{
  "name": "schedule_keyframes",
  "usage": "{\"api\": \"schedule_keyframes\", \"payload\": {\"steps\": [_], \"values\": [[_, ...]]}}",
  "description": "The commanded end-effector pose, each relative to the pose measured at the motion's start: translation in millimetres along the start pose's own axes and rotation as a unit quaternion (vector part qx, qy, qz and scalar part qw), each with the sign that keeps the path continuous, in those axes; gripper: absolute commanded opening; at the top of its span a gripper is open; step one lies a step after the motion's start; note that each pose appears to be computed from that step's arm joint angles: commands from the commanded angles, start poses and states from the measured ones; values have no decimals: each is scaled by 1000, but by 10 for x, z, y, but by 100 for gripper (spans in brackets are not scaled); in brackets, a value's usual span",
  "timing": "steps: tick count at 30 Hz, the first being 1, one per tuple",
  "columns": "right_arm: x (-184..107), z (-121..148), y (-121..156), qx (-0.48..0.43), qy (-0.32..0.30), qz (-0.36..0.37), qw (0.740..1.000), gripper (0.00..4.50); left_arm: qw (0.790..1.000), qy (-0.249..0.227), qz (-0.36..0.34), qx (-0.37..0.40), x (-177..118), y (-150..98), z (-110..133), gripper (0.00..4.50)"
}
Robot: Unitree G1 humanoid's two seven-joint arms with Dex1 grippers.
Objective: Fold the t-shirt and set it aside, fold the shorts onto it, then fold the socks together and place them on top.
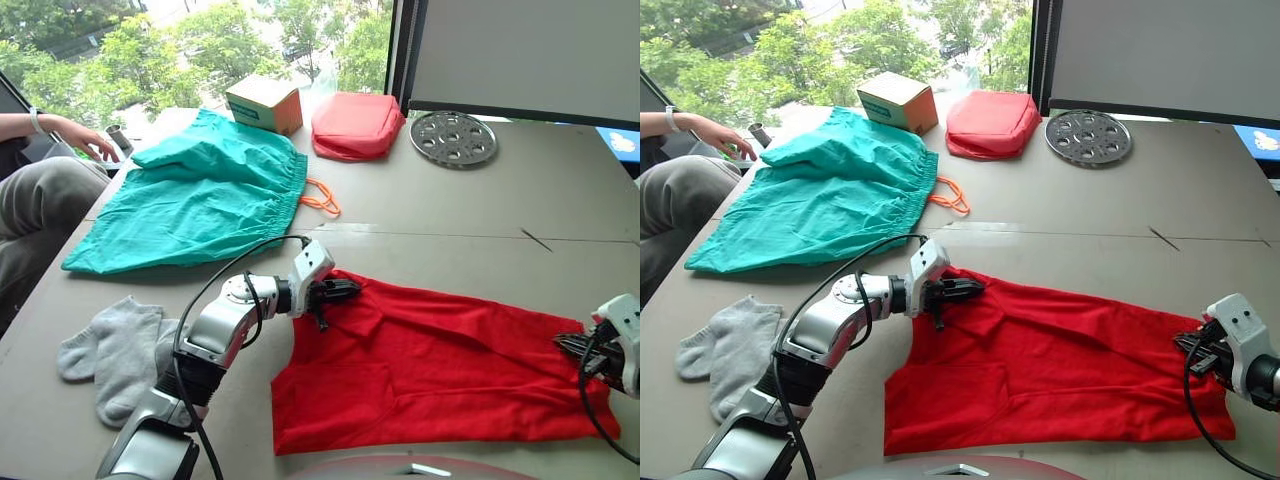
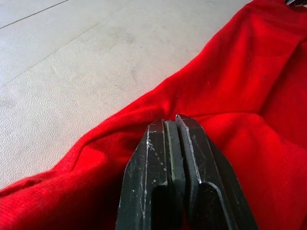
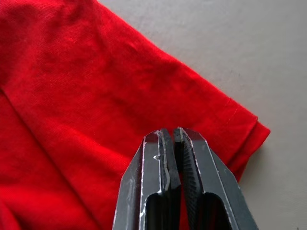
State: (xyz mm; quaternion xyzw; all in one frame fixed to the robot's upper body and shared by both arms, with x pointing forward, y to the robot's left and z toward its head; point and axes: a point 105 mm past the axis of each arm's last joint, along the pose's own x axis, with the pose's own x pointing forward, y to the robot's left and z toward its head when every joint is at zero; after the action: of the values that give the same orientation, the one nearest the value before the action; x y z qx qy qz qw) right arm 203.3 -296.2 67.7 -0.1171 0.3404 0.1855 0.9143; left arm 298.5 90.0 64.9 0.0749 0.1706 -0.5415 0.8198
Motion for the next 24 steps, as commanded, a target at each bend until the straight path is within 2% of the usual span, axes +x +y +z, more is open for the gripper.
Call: {"api": "schedule_keyframes", "payload": {"steps": [1, 6, 11, 13, 19, 21, 23, 24], "values": [[148, -24, -169, -15, 12, -62, 998, 25, 1000, 17, 0, 1, 6, -43, -83, 29], [191, 86, -450, -18, -17, -154, 988, 25, 1000, 20, 2, 3, 2, -69, -95, 29], [148, 150, -521, -26, -33, -165, 985, 25, 1000, 20, 4, 2, 3, -86, -102, 29], [106, 222, -481, -23, -54, -148, 987, 25, 1000, 13, 7, 0, 6, -80, -80, 29], [-91, 496, 63, 11, -148, 36, 988, 25, 997, -53, -7, -55, -57, -90, 134, 29], [-77, 471, 143, 9, -138, 57, 989, 25, 997, -49, -14, -62, -87, -95, 128, 29], [30, 341, 183, -15, -94, 57, 994, 25, 998, -31, -15, -53, -103, -87, 72, 29], [125, 226, 118, -24, -59, 31, 997, 25, 999, -20, -7, -49, -109, -54, 38, 29]]}}
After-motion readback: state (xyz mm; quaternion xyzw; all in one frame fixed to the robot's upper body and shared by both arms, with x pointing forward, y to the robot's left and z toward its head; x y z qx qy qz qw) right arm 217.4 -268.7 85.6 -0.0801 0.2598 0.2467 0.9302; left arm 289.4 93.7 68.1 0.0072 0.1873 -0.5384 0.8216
